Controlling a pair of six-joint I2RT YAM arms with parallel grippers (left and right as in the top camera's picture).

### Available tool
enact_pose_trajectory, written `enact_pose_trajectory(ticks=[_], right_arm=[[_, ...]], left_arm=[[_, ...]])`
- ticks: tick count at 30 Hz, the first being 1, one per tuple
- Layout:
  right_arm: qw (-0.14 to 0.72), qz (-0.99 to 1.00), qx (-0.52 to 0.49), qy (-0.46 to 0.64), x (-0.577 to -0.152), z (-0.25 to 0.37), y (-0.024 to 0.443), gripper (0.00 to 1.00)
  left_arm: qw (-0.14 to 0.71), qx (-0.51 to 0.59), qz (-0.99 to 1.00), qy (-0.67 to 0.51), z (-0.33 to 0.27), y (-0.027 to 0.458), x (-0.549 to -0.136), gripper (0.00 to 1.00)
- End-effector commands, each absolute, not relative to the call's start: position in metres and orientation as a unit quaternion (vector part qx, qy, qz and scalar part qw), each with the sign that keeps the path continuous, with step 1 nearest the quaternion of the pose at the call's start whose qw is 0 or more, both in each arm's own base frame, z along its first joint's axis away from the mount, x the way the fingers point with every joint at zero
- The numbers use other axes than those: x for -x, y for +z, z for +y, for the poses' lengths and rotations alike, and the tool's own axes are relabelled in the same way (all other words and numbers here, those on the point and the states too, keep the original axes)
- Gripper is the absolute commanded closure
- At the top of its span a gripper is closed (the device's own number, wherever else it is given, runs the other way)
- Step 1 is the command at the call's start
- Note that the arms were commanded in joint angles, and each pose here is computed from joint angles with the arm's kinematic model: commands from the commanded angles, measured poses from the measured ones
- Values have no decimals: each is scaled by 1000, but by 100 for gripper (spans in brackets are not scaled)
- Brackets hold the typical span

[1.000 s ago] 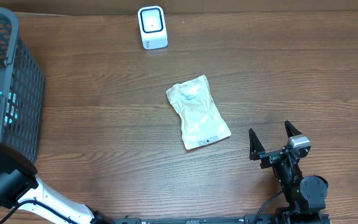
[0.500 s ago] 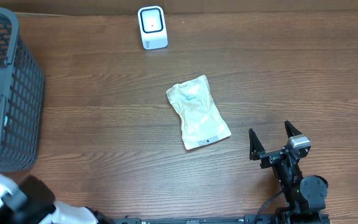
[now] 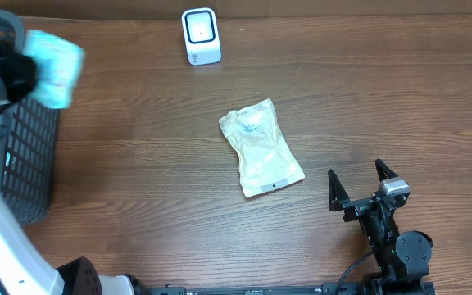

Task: Scan the item barcode
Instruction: 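Place the green pack on the table left of the bag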

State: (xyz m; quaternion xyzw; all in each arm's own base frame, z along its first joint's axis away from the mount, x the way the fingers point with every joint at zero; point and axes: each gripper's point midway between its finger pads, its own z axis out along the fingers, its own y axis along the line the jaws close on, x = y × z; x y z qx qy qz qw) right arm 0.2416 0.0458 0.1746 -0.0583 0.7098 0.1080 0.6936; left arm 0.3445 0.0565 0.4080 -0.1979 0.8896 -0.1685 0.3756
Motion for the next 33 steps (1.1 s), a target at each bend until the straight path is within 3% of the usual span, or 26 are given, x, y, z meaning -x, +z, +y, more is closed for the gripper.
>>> enact_pose_trajectory(ticks=[1,8,15,23,24,25,26,28,30,33], right_arm=[[695,708,59,111,-241,47,173,1],[695,708,59,111,-241,47,173,0],[695,708,59,111,-241,47,173,1],[695,708,59,111,-241,47,173,0],[695,708,59,111,-241,47,173,0],[695,708,59,111,-241,47,173,0],[695,708,59,111,-241,47,173,1],[695,708,59,111,-241,47,173,0],[695,708,59,111,-241,47,173,0],[695,708,59,111,-241,47,173,0]], left_arm=[[313,155,914,-206,12,370,-358,96],[196,111,943,-244,-72,254,-376,96],[143,143,945,-256,-120,142,-370,96],[124,183,945,-241,-144,77,-346,94],[123,178,946,-242,-147,73,-343,83],[121,175,947,-241,-149,71,-341,62],[119,173,948,-239,-150,70,-339,48],[117,171,949,-239,-151,69,-337,28],[116,169,949,-239,-151,69,-337,28],[129,148,950,-243,-151,78,-341,38]])
